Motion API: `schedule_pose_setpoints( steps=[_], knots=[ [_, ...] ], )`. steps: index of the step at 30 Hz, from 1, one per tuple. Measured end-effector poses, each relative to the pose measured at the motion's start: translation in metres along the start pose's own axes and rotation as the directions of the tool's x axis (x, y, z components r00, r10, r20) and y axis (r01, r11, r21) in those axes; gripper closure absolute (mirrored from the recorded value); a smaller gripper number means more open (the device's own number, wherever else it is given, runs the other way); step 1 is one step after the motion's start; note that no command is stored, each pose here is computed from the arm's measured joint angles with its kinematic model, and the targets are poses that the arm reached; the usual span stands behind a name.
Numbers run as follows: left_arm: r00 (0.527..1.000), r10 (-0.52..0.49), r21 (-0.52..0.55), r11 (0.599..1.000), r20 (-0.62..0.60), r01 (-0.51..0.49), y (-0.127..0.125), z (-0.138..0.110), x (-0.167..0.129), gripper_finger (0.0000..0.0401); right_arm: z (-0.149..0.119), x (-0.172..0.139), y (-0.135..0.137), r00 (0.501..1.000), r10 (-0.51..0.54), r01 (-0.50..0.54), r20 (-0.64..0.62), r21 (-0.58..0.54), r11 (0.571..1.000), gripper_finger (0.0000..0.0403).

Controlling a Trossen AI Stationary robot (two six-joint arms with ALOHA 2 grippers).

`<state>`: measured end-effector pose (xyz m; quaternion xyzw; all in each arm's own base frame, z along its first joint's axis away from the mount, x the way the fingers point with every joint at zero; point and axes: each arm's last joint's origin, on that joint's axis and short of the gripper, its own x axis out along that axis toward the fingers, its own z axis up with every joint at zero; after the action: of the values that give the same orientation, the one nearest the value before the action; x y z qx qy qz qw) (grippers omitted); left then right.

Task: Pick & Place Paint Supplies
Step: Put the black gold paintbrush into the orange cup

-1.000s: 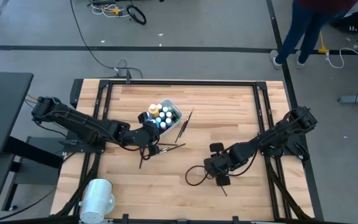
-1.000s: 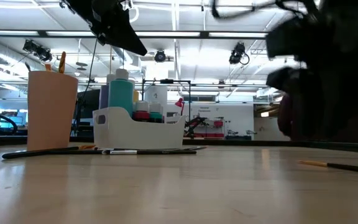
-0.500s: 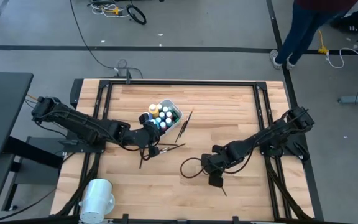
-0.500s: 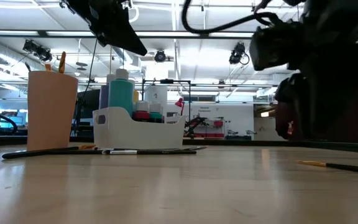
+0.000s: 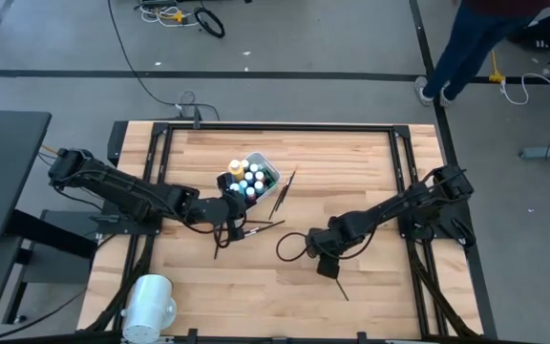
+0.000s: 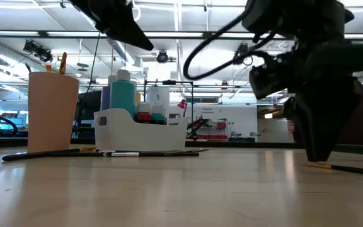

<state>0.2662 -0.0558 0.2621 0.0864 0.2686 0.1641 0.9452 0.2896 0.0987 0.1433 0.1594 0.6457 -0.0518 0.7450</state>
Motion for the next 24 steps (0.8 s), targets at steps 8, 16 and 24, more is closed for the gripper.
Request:
schedule_pose_setpoints(
  steps=[8, 16, 24],
  knots=[
    [1.0, -0.002, 0.001, 1.0, 0.016, 0.002, -0.0002, 0.0018, 0.0, 0.0387, 0.0096, 0.0016, 0.0018, 0.996, 0.059, -0.06, 0.059, 0.015, 0.998, 0.0273],
    [1.0, -0.002, 0.0, 1.0, 0.013, 0.002, -0.0001, 0.0014, 0.0, 0.039, 0.0069, 0.0021, -0.0009, 0.999, 0.024, -0.025, 0.037, 0.018, 1.0, 0.0273],
    [1.0, -0.002, -0.001, 1.0, 0.013, 0.002, -0.0002, 0.0014, 0.0, 0.0384, 0.0066, 0.0023, -0.0018, 0.999, 0.004, -0.004, 0.041, 0.01, 1.0, 0.0273]
  ],
)
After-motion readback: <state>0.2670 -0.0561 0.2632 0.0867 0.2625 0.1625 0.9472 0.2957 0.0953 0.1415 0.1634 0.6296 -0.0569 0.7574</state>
